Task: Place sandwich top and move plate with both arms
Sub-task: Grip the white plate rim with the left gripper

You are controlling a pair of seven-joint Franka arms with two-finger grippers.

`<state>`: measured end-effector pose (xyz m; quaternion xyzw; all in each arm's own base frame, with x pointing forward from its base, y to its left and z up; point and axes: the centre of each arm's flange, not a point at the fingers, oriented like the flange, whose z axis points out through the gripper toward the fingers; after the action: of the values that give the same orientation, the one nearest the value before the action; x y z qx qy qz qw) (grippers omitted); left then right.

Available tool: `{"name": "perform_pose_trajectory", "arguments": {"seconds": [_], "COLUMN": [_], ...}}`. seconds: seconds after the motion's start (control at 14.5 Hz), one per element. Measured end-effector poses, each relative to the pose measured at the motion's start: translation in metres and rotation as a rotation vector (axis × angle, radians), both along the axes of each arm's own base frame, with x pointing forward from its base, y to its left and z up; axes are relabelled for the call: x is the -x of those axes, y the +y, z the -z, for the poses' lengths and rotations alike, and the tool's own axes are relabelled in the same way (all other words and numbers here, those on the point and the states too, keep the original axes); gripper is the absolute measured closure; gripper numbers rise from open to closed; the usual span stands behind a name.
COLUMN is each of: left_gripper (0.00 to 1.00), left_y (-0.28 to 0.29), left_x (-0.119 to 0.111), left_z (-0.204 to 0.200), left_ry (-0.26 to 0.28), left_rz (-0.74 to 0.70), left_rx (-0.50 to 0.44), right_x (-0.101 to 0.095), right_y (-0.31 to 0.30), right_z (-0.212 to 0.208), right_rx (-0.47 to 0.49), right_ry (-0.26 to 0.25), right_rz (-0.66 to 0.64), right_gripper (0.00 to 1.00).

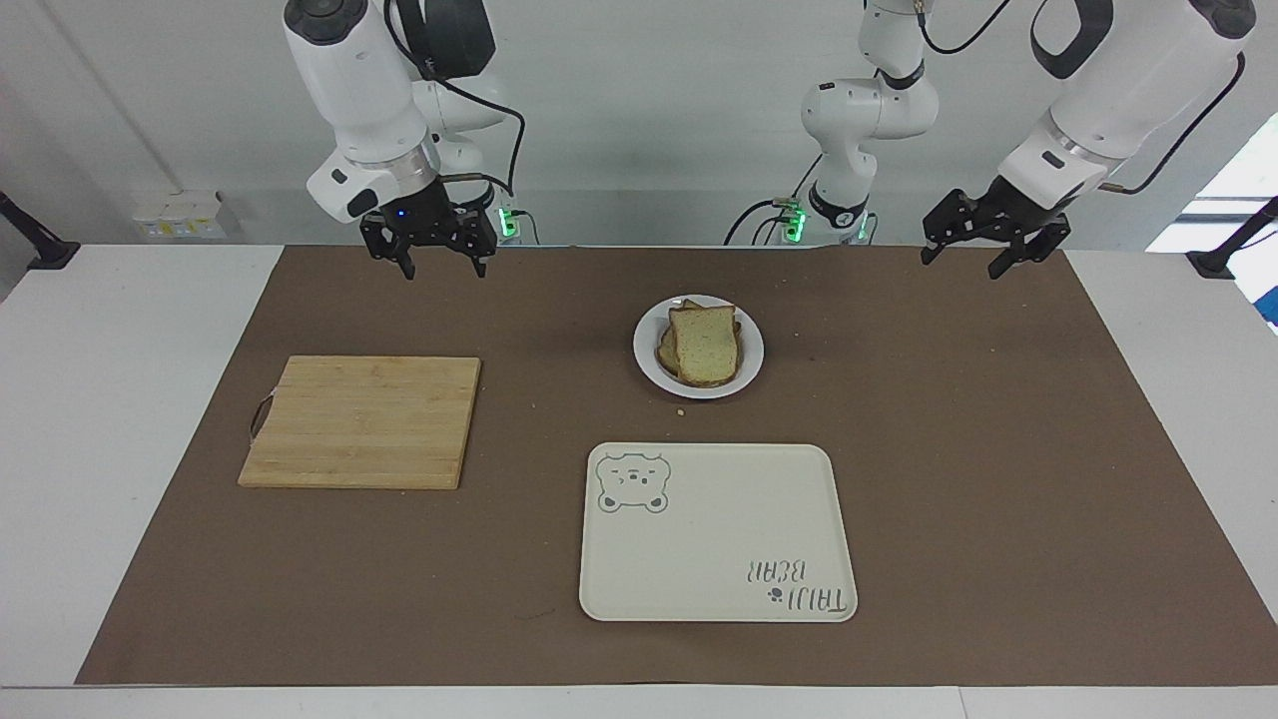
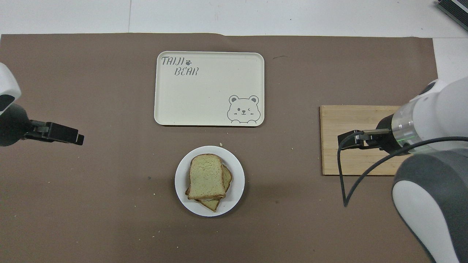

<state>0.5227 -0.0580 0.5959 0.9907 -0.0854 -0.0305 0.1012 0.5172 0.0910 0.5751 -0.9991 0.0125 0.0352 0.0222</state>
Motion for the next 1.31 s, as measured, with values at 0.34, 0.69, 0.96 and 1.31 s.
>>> {"name": "perform_pose_trajectory", "arguments": {"seconds": [0.34, 0.69, 0.96, 1.31], "left_gripper": [0.00, 0.00, 0.00, 0.00], "left_y": [-0.030, -0.051, -0.067, -0.113], "left_x": [0.006, 0.013, 0.028, 0.065], "left_z": [0.045, 0.096, 0.152, 0.227], "left_ry": [-0.016, -0.034, -0.033, -0.017], "left_rz": [0.003, 0.014, 0.005, -0.025], "left_rx": [0.093, 0.164, 0.225, 0.314], "right_x": [0.000, 0.000, -0.002, -0.003], "right_y": [-0.044, -0.090, -0.107, -0.120], "right_z": [0.005, 0.006, -0.003, -0.039], "right_rx": [0.001, -0.007, -0.008, -0.008], "right_ry": [0.050, 0.062, 0.038, -0.037], "right_rz": [0.018, 0.048, 0.082, 0.106], "right_gripper": [0.00, 0.00, 0.00, 0.00]}}
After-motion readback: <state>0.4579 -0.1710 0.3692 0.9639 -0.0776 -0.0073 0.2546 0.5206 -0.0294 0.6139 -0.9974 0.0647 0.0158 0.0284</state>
